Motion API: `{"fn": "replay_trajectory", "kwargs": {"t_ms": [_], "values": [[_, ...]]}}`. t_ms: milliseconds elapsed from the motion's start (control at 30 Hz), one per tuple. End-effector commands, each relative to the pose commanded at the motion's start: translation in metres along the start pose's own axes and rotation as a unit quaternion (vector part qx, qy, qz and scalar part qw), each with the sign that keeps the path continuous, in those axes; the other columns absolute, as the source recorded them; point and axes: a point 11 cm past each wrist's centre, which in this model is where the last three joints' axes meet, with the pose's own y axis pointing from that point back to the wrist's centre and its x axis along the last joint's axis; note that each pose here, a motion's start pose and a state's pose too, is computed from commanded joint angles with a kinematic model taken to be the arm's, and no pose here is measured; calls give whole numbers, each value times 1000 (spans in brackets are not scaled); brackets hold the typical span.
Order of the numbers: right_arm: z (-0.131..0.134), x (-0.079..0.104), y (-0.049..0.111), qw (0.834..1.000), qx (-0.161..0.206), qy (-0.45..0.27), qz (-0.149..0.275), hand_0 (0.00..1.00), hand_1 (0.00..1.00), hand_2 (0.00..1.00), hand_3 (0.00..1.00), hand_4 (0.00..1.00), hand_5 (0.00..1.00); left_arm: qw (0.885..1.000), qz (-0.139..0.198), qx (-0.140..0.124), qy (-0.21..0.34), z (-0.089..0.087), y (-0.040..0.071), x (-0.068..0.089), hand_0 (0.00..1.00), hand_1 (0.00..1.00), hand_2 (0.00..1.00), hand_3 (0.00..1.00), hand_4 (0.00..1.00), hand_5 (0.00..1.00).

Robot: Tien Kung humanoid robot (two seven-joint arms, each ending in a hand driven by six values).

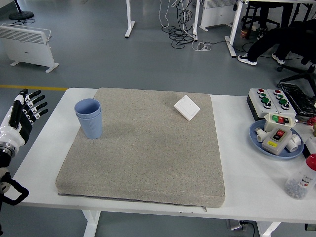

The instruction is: Push cup pick cup insert cup

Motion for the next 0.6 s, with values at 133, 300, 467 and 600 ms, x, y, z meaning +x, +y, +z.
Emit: {"fn": "replay_trajectory", "kwargs": {"t_ms": [133,300,467,600], "values": [[-1,0,0,1000,1,-1,0,774,683,678,567,130,470,995,-10,1,96,-15,11,-2,838,849,891,837,595,998],[-4,1,0,1000,5,-3,-1,774,683,678,568,130,470,991,-6,-7,137,-27,20,-7,840,862,925,878,591,998],[-8,1,1,1000,9,-5,-1,774,683,678,568,130,470,991,-10,-4,134,-32,22,-14,840,862,925,878,591,998],[-10,1,1,1000,11,-6,-1,775,683,679,567,130,470,991,-7,-4,133,-34,24,-13,842,861,923,870,588,998]]}}
